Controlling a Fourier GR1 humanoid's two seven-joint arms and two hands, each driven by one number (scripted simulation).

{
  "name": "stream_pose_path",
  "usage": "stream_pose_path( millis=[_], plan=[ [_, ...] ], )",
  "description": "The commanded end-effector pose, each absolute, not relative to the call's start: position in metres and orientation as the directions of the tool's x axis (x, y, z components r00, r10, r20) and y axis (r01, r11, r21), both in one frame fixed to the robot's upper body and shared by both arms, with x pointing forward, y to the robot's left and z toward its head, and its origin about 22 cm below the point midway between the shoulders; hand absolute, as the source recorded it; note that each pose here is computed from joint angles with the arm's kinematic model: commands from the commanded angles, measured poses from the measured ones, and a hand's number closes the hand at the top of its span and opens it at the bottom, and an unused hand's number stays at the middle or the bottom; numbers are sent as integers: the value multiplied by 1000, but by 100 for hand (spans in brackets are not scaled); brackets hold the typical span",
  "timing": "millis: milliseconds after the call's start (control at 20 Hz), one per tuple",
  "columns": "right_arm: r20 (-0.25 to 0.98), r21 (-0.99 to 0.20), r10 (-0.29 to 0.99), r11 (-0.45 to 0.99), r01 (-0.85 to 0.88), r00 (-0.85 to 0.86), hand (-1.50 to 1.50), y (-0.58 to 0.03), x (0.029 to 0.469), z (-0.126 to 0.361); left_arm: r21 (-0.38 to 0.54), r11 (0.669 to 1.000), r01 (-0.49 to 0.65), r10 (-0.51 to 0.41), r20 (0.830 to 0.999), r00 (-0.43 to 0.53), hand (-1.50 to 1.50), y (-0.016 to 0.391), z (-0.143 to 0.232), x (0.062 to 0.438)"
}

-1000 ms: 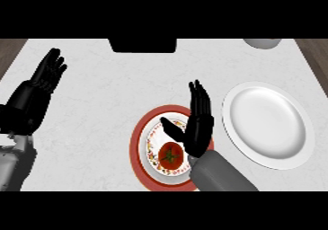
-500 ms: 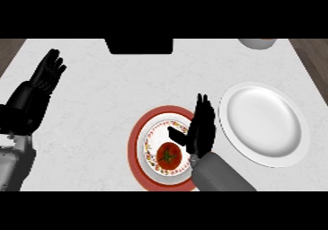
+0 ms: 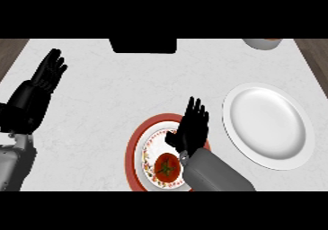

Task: Pick the tomato from the plate and place it in the plate

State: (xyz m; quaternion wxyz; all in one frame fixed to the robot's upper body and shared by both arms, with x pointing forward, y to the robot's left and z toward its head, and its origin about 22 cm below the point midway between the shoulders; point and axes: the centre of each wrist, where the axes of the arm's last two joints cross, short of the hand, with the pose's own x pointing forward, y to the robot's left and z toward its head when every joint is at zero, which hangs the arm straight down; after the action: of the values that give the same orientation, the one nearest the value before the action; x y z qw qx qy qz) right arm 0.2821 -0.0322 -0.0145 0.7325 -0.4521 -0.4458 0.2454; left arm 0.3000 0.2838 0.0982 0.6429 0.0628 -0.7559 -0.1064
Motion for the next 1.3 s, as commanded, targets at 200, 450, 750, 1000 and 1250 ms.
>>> stream_pose_path(
  millis=[200, 450, 750, 1000, 1250],
  plan=[
    [215, -933, 720, 351, -79, 660, -150, -29, 287, -4, 247, 968, 36, -238, 957, -169, 0, 279, 103, 302],
    [187, -925, 686, 364, -109, 703, -150, -37, 293, -7, 231, 972, 27, -223, 959, -174, 0, 281, 98, 298],
    [184, -915, 672, 384, -124, 718, -150, -42, 282, -14, 229, 973, 21, -222, 960, -172, 0, 284, 99, 299],
    [172, -901, 664, 405, -157, 728, -150, -45, 273, -18, 249, 967, 43, -237, 953, -191, 0, 279, 108, 294],
    [143, -899, 636, 403, -169, 758, -150, -53, 266, -35, 236, 971, 43, -225, 958, -176, 0, 281, 99, 295]
  ],
)
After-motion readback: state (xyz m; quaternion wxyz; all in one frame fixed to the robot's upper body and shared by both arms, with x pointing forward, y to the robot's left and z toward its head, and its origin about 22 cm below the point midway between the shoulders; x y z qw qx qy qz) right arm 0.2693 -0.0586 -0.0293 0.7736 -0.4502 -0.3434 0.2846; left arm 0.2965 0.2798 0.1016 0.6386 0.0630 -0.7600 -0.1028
